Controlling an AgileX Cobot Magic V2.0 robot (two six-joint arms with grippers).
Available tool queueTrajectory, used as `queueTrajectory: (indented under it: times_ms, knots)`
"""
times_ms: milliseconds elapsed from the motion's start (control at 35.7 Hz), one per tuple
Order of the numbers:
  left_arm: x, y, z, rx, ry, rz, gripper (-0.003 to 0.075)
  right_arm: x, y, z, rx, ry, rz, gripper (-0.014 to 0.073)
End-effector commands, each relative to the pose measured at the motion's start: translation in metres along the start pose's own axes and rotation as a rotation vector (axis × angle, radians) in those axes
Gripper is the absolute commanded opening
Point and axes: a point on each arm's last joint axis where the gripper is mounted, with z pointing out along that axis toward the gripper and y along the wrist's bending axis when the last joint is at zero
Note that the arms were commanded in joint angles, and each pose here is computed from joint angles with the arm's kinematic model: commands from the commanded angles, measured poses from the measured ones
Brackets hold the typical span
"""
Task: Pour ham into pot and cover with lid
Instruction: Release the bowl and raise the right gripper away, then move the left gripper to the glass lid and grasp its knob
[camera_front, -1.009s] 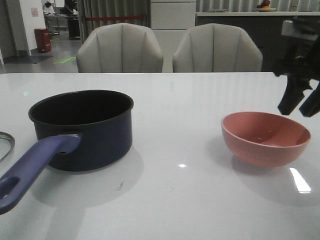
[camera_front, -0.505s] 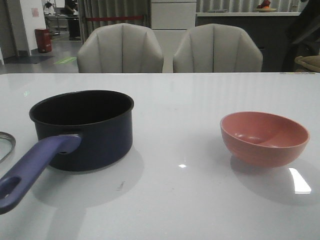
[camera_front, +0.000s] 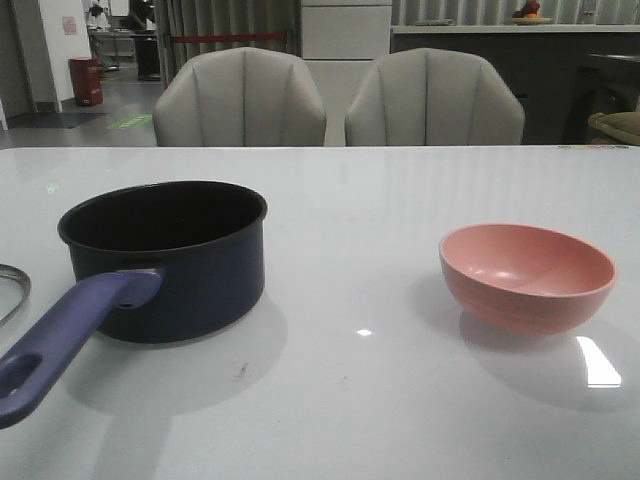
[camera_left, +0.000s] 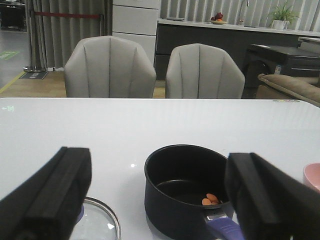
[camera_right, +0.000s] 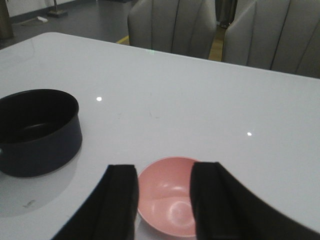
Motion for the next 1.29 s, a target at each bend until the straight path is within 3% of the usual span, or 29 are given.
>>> queueTrajectory:
  times_ms: [0,308,421,449,505,701,841,1009,1262]
  knots:
    - [-0.014,-0.003,-0.001,0.024,-0.087,-0.007,0.0584,-0.004,-0.002,-0.015,0.028,-0.14,0.015,0.0379]
    - [-0.013,-0.002,-0.001,0.022,-0.073,-0.007,0.0584,0.022,-0.003,-0.02,0.027,-0.123,0.044,0.036]
    - [-0.01,-0.002,0.0,0.02,-0.063,-0.007,0.0584,0.022,-0.003,-0.02,0.026,-0.122,0.044,0.0139]
    - [-0.009,-0.002,0.0,0.02,-0.061,-0.007,0.0584,0.022,-0.003,-0.02,0.026,-0.122,0.044,0.0128]
    - [-0.008,-0.002,0.001,0.019,-0.057,-0.007,0.0584,0.022,-0.003,-0.02,0.026,-0.121,0.044,0.0162]
    - [-0.018,-0.003,0.006,0.008,-0.017,0.003,0.0594,0.023,-0.003,-0.02,0.025,-0.119,0.043,0.016]
    - [-0.042,-0.005,0.027,-0.015,0.115,0.003,0.0666,0.023,-0.003,-0.02,0.025,-0.119,0.043,0.016]
    - [-0.056,-0.006,0.067,-0.053,0.287,0.027,0.0671,0.023,-0.003,-0.02,0.025,-0.119,0.043,0.016]
    - [-0.065,0.021,0.143,-0.273,0.504,-0.102,0.067,0.023,-0.003,-0.02,0.023,-0.116,0.043,0.016]
